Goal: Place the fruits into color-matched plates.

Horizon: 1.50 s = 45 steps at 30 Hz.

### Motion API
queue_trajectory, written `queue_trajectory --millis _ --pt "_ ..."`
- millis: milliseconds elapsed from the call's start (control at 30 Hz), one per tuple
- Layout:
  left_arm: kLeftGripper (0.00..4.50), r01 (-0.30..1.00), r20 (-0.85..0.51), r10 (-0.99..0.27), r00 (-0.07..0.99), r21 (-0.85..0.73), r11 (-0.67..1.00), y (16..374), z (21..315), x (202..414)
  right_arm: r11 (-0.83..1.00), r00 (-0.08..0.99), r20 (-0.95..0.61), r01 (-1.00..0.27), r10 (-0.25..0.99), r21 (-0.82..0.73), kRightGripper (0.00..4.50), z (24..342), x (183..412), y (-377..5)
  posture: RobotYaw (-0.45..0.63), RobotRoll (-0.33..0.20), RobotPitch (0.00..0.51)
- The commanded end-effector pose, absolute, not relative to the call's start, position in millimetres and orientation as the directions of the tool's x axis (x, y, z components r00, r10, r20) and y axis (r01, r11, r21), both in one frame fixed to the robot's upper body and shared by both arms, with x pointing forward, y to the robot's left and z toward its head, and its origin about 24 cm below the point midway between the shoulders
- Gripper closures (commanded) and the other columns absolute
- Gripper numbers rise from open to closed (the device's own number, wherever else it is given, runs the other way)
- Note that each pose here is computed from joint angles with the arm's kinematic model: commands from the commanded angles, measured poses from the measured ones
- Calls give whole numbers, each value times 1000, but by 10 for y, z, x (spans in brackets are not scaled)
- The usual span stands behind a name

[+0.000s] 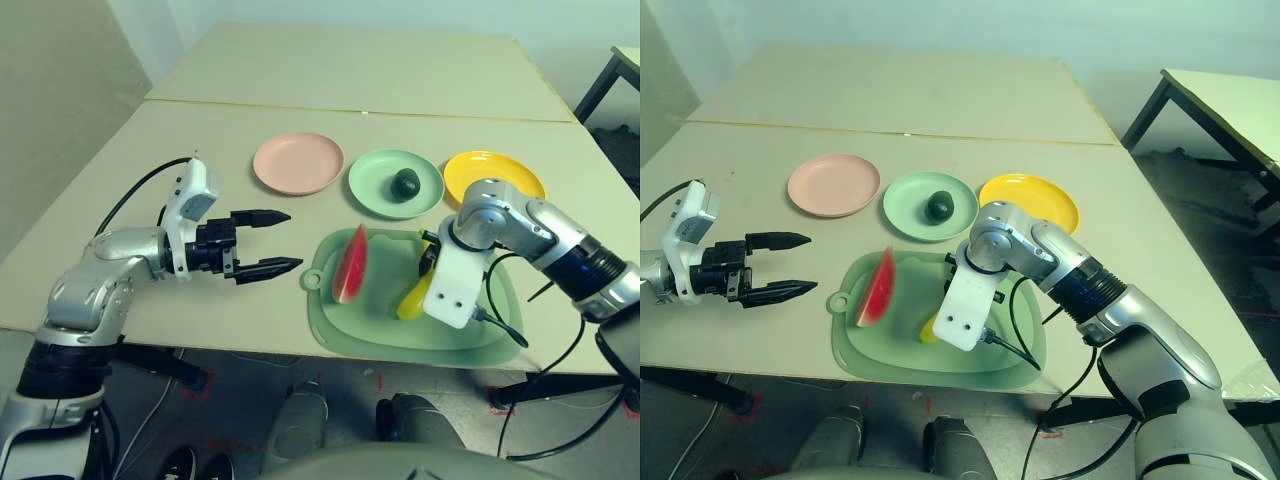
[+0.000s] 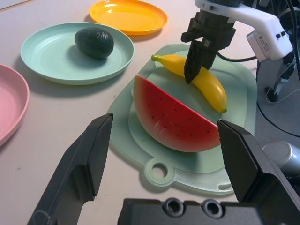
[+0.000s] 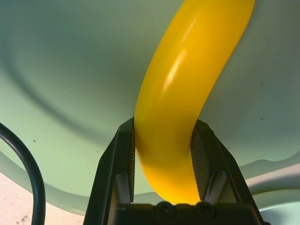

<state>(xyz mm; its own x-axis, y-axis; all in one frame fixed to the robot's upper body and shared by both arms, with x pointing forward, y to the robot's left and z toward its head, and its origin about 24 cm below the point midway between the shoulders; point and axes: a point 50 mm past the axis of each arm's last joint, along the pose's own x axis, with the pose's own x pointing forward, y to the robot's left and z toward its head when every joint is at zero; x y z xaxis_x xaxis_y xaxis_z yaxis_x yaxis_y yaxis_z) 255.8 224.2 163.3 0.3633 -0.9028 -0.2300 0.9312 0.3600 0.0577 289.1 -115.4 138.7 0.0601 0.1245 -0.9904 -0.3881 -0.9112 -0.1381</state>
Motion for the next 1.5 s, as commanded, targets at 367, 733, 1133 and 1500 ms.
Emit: queue_trajectory --millis 367,733,1133,1500 --pt "0 921 -251 -887 387 70 382 2224 1573 2638 -709 230 -962 -653 149 -266 2828 2092 3527 -1680 72 0 98" --pt "0 937 -276 -897 344 47 345 2184 1504 2582 -438 442 -892 -787 90 -434 2828 1932 3866 -2120 76 0 104" --pt "0 933 -276 -893 354 41 358 2235 1482 2535 -198 582 -813 -798 -11 -569 2828 1847 3923 -2468 88 0 112" --pt "0 937 -270 -899 345 40 348 2237 1478 2533 -118 589 -803 -806 -84 -579 1083 1692 3867 -2685 81 0 112"
